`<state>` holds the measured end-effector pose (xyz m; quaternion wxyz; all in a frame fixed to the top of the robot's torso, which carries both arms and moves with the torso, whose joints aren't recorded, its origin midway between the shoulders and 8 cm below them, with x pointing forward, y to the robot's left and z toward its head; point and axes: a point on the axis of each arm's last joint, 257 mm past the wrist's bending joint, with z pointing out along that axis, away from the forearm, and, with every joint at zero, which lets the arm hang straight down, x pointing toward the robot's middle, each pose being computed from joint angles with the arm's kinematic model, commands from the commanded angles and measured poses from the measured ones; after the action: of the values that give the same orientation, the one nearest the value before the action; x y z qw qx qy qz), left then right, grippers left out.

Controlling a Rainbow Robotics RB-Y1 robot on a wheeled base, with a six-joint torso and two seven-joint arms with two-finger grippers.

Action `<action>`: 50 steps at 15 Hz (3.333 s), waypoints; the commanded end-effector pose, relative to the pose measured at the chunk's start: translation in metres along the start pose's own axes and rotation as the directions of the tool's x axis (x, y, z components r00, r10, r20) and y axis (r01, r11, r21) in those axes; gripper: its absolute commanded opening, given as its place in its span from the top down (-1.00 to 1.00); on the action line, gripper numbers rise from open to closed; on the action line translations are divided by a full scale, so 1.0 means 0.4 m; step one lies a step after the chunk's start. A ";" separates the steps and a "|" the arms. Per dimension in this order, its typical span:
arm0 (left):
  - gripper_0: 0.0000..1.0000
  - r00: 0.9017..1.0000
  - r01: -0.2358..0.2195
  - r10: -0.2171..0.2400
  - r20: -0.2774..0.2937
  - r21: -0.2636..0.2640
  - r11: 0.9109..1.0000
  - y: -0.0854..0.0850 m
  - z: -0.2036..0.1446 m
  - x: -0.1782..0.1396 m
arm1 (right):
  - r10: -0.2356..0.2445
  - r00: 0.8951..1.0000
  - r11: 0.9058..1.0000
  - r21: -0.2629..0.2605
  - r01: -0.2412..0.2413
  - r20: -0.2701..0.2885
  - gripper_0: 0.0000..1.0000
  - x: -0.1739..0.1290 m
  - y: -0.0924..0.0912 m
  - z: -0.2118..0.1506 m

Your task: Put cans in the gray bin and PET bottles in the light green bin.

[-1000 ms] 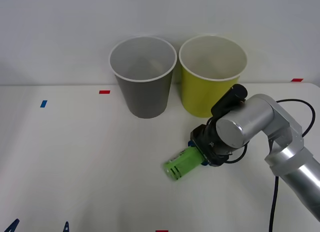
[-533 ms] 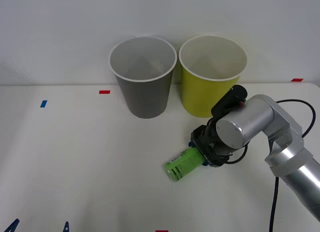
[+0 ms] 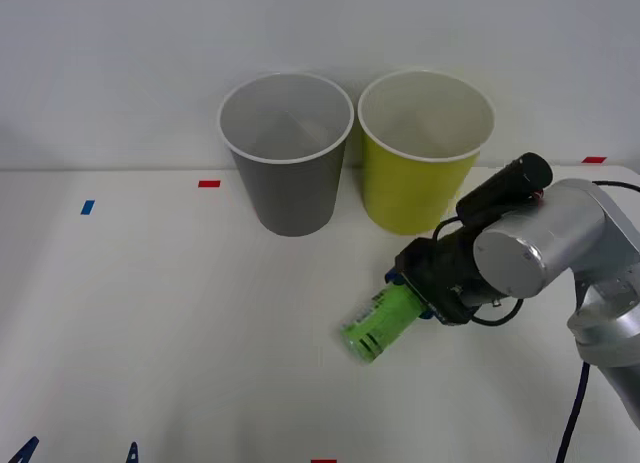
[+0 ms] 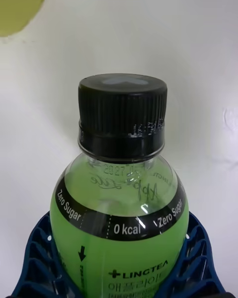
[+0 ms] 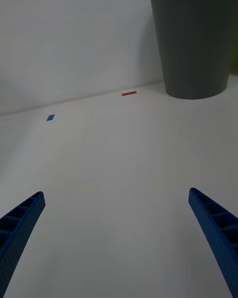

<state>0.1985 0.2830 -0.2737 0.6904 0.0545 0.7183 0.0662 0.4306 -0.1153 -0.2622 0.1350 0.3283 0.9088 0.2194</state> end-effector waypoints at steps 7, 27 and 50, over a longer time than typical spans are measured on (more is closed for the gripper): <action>-1.00 1.000 0.000 0.000 0.000 0.000 1.000 0.000 0.000 0.000 | -0.301 0.945 0.940 -0.130 0.316 0.126 1.00 -0.030 -0.026 -0.133; -1.00 1.000 0.000 0.000 0.000 0.000 1.000 0.000 0.000 0.000 | -0.411 0.438 0.595 -0.128 0.793 0.799 1.00 -0.124 0.215 -0.466; -1.00 1.000 0.000 0.000 0.000 0.000 1.000 0.000 0.000 0.000 | -0.363 0.241 0.641 0.053 0.766 0.900 1.00 -0.187 0.354 -0.730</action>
<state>0.1985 0.2830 -0.2737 0.6904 0.0545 0.7183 0.0661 0.4477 -0.1541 0.0616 0.6989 -0.0125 0.7005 0.1442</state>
